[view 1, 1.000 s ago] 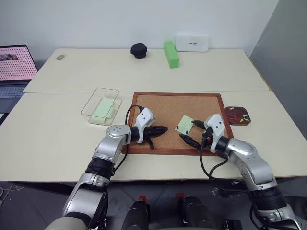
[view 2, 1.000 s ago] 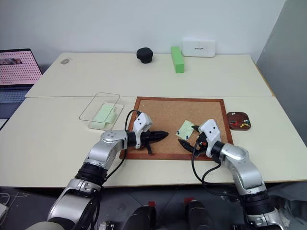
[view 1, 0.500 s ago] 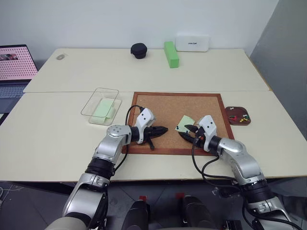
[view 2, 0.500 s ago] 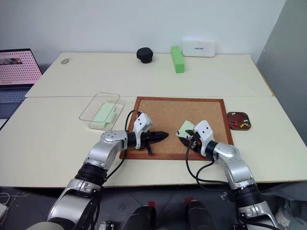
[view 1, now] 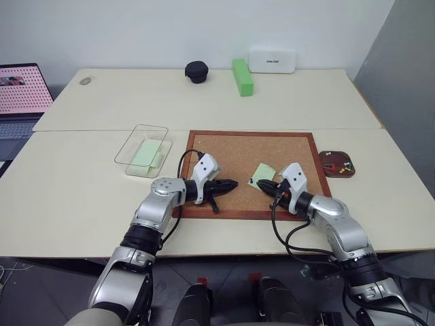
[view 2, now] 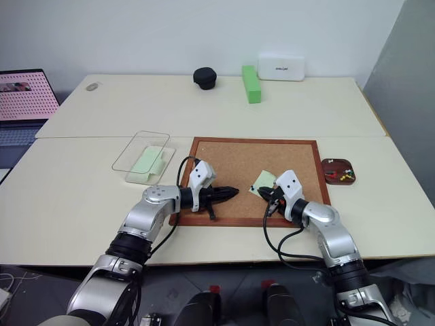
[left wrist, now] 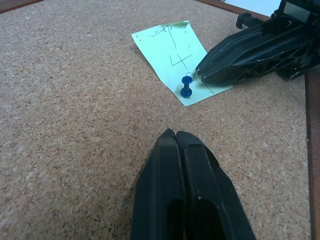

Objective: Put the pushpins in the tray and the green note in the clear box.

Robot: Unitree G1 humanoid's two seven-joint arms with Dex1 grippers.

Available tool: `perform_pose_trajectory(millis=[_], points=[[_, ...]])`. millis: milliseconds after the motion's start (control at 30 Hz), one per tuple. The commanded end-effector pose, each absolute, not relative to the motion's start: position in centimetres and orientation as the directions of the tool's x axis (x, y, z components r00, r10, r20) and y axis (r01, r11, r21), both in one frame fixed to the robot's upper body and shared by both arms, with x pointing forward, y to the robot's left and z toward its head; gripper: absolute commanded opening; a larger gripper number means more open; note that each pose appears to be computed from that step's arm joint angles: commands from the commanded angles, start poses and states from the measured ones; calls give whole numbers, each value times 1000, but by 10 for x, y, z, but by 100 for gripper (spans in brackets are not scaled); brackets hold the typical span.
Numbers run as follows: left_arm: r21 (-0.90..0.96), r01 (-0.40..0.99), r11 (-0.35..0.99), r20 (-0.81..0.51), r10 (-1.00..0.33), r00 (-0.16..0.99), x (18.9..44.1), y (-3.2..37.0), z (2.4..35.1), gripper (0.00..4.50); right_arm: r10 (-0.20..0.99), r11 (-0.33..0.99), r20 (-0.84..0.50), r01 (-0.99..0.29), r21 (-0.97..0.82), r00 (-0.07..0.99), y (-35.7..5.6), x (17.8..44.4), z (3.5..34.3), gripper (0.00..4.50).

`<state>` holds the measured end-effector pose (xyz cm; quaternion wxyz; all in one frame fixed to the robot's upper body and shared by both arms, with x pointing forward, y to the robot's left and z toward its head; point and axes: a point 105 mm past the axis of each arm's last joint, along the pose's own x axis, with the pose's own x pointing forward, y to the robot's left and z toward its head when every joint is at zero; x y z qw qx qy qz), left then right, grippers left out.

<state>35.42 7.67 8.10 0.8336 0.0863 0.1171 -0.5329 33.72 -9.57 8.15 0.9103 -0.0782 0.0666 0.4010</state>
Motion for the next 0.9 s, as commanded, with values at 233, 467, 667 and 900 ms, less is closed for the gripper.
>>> perform_pose_trajectory(millis=[233,467,667,900], points=[[4,911,412,-302,-868,394,351,75,76,0,734,661,-62,-732,-164,676,-93,337,135,6],[4,912,411,-302,-868,393,353,74,76,0,736,658,-58,-733,-172,674,-94,332,143,6],[5,913,409,-303,-869,391,352,74,76,0,627,755,-20,-614,-230,779,-122,345,156,6],[2,915,404,-301,-872,386,350,72,73,0,280,757,-20,-233,-611,960,-210,375,163,6]])
